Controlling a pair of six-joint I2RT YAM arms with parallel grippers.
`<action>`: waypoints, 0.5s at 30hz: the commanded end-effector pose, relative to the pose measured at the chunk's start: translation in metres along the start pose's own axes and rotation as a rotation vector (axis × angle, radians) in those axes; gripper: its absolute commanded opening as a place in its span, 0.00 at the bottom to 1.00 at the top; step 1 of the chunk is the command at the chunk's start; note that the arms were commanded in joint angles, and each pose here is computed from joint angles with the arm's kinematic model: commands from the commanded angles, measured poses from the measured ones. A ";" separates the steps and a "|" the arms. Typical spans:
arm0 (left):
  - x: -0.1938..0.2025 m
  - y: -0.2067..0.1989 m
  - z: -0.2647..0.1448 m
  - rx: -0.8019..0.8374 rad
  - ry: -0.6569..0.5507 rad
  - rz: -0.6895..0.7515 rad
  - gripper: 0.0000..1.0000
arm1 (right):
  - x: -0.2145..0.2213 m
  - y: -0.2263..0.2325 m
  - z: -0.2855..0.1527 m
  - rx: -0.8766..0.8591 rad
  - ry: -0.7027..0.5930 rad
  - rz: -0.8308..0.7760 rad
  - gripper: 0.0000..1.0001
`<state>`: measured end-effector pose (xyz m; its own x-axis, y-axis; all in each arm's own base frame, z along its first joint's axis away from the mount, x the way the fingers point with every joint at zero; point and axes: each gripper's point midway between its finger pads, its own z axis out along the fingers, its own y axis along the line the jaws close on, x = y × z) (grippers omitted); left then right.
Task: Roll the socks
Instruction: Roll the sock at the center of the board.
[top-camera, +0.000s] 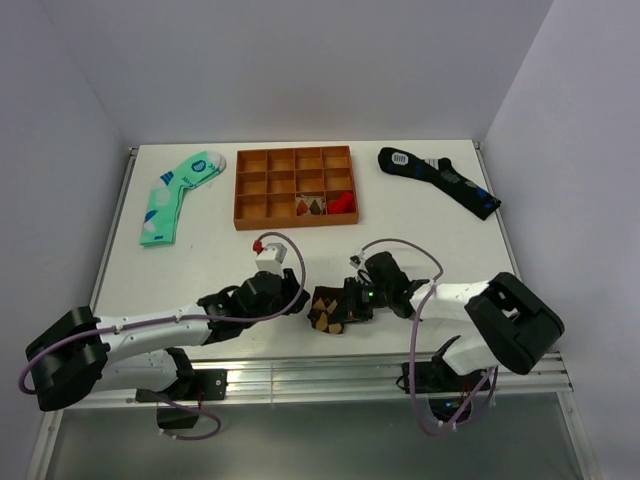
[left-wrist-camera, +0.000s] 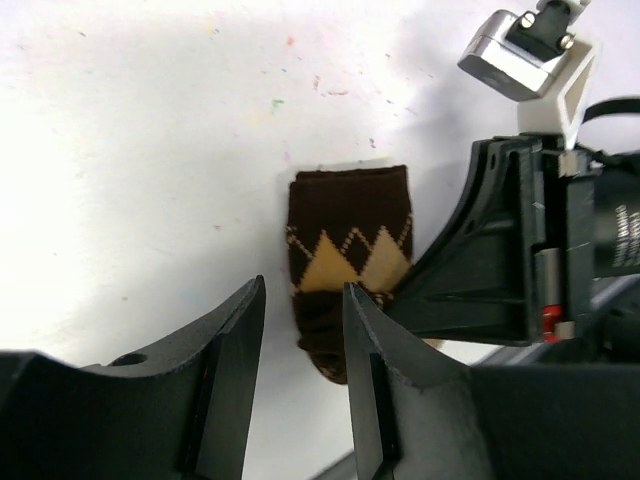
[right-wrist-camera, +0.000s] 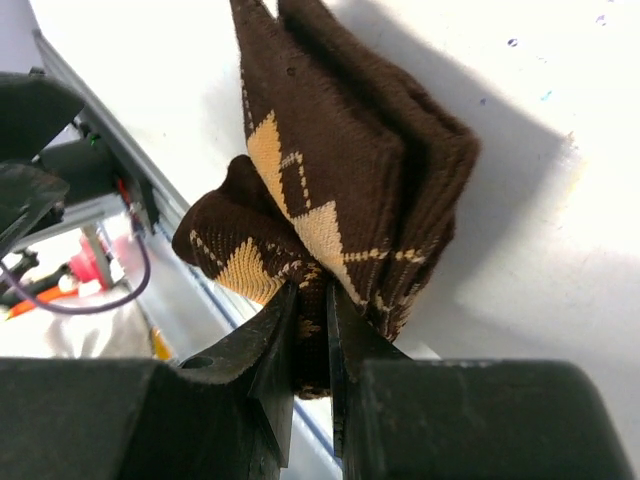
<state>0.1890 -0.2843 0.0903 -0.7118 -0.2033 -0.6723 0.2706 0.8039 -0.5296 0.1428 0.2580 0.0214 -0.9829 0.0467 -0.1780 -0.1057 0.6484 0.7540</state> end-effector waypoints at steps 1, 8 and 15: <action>-0.016 -0.004 0.002 0.011 -0.131 0.053 0.43 | 0.025 -0.027 -0.007 0.073 0.144 0.059 0.18; -0.011 -0.023 0.000 0.094 -0.241 0.106 0.44 | 0.023 -0.029 -0.009 0.050 0.221 0.107 0.18; 0.003 -0.040 -0.004 0.215 -0.244 0.174 0.46 | 0.016 -0.028 -0.014 0.096 0.255 0.127 0.17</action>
<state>0.1714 -0.3009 0.0843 -0.5460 -0.1667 -0.8210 0.4546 0.7643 -0.4575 0.1398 0.2478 0.0222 -0.9988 -0.0479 0.0057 -0.0259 0.6318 0.7747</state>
